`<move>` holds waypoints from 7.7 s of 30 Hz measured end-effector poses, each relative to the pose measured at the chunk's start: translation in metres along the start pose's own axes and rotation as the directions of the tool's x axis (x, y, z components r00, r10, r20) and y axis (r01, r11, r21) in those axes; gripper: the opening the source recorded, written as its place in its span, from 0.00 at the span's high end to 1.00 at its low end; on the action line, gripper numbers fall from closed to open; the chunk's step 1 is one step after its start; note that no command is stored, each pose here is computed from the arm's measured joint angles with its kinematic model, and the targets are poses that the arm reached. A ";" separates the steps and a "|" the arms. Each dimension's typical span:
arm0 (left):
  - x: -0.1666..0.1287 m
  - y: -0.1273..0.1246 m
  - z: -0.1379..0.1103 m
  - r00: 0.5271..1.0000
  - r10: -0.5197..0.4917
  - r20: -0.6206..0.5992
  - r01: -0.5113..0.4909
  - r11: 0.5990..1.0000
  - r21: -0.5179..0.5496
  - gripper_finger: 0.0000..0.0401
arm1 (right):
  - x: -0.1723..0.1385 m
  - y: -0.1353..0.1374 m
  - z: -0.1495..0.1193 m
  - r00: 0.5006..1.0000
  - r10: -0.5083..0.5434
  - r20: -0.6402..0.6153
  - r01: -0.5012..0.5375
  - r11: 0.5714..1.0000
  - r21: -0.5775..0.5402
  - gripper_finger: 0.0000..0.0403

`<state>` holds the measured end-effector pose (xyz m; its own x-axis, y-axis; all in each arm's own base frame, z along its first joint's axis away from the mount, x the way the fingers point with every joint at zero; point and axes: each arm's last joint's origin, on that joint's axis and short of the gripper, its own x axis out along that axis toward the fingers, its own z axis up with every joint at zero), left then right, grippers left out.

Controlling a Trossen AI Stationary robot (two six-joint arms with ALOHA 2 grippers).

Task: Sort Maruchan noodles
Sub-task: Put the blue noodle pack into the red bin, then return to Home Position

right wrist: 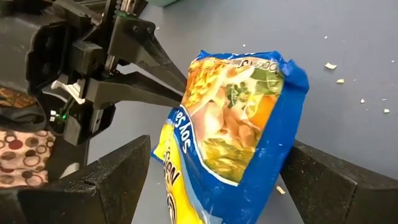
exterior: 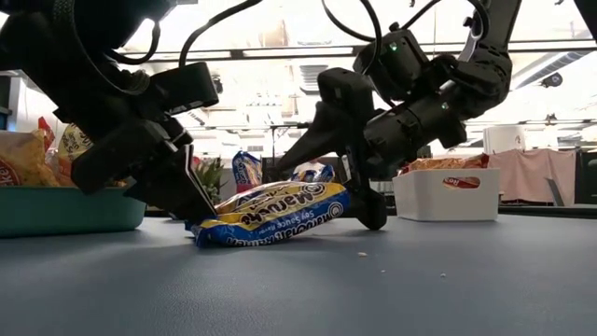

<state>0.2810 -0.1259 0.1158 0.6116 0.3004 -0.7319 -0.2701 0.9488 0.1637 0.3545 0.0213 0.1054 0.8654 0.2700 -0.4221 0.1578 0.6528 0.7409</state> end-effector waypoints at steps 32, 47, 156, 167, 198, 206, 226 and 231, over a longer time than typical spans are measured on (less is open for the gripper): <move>-0.001 0.002 0.003 0.997 0.053 0.049 -0.055 0.998 0.035 0.90 | 0.001 0.006 0.001 1.000 -0.001 0.017 0.001 0.999 -0.036 0.78; -0.034 0.007 0.013 0.970 0.170 0.171 -0.187 0.978 0.091 0.90 | -0.008 0.016 0.011 0.998 0.030 0.049 -0.025 0.995 -0.101 0.82; -0.124 0.061 0.027 0.861 0.238 0.450 -0.342 0.925 0.165 0.90 | -0.059 -0.031 0.314 0.703 -0.710 0.040 0.705 0.688 -0.174 0.74; -0.124 0.061 0.028 0.858 0.238 0.455 -0.339 0.928 0.153 0.90 | -0.091 -0.010 0.307 0.616 -0.786 -0.051 0.734 0.597 -0.323 0.83; -0.173 0.120 -0.029 0.739 0.041 0.672 -0.043 0.999 -0.014 0.90 | -0.160 0.075 0.032 0.953 -0.046 0.298 0.270 0.575 -0.772 0.98; -0.169 0.138 -0.053 0.706 0.045 0.707 -0.012 0.999 -0.052 0.90 | -0.200 0.051 -0.004 0.934 0.025 0.357 0.277 0.582 -0.764 0.98; -0.155 0.159 -0.090 0.619 0.064 0.782 0.105 0.981 -0.164 0.90 | -0.253 0.007 -0.062 0.779 0.272 0.565 0.360 0.543 -0.758 0.98; -0.154 0.159 -0.091 0.620 0.058 0.782 0.125 0.977 -0.171 0.90 | -0.261 0.008 -0.064 0.759 0.312 0.572 0.361 0.530 -0.768 0.98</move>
<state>0.0762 -0.0305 0.1941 0.9455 0.3174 0.0729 -0.3148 0.9481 -0.0451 0.0997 0.0015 0.1882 0.9778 0.0035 0.2093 0.0310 0.9865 -0.1611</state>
